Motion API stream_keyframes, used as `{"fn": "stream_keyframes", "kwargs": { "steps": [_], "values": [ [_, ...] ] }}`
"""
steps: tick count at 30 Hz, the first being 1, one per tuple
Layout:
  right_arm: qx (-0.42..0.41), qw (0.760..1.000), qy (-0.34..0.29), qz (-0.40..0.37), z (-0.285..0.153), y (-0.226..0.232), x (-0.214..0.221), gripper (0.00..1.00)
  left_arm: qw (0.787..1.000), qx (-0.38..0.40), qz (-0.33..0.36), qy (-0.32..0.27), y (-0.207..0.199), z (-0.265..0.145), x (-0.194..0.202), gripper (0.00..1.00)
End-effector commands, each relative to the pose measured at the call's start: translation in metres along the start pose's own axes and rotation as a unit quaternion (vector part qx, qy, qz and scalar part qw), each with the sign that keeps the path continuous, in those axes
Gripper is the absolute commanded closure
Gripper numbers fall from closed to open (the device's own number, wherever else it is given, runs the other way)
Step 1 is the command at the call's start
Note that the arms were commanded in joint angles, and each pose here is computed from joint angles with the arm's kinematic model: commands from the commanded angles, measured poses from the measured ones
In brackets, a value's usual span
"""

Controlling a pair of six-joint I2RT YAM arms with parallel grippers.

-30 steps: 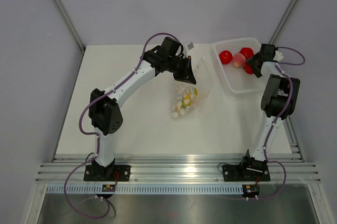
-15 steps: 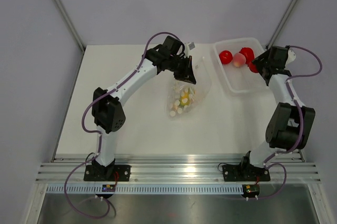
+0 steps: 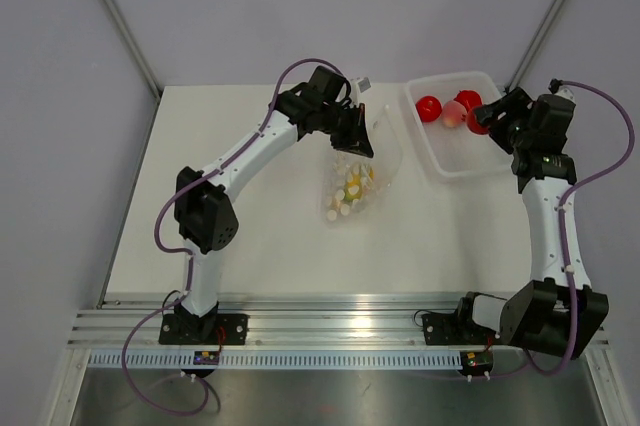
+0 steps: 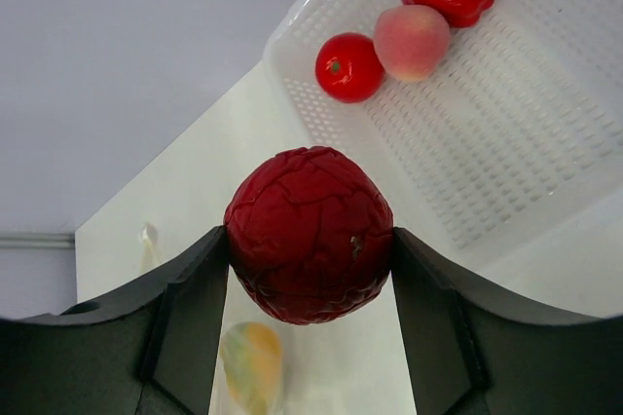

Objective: Place the food in the zip-top bag and seal the zipper
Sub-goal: Place the fake fruit in the zipper food storage bag.

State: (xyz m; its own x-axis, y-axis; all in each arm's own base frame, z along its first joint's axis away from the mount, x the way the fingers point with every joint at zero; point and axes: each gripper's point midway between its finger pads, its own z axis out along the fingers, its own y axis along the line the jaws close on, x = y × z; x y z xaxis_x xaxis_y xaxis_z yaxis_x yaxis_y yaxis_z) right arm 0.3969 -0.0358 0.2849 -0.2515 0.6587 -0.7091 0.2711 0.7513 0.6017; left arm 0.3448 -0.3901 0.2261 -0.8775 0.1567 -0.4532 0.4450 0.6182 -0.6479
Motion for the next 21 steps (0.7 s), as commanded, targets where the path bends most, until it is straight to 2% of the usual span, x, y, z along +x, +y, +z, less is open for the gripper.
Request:
{"fn": "stream_keyframes", "kwargs": {
  "steps": [1,4,8,11,21],
  "values": [
    [-0.065,0.997,0.027,-0.031,-0.028,0.035,0.009,0.43,0.999,0.028,0.015,-0.025,-0.018,-0.004,-0.019,1.00],
    [-0.086,0.994,0.043,-0.046,-0.037,0.052,0.020,0.43,0.999,0.029,0.012,-0.024,-0.017,-0.003,-0.018,1.00],
    [-0.139,0.983,0.082,-0.082,-0.049,0.097,0.054,0.43,0.999,0.032,0.009,-0.023,-0.018,-0.003,-0.018,1.00],
    [-0.158,0.976,0.109,-0.099,-0.051,0.115,0.076,0.43,0.999,0.033,0.007,-0.022,-0.019,-0.004,-0.017,1.00],
    [-0.177,0.963,0.157,-0.127,-0.044,0.140,0.122,0.42,0.999,0.039,0.006,-0.024,-0.023,-0.008,-0.016,1.00]
  ]
}}
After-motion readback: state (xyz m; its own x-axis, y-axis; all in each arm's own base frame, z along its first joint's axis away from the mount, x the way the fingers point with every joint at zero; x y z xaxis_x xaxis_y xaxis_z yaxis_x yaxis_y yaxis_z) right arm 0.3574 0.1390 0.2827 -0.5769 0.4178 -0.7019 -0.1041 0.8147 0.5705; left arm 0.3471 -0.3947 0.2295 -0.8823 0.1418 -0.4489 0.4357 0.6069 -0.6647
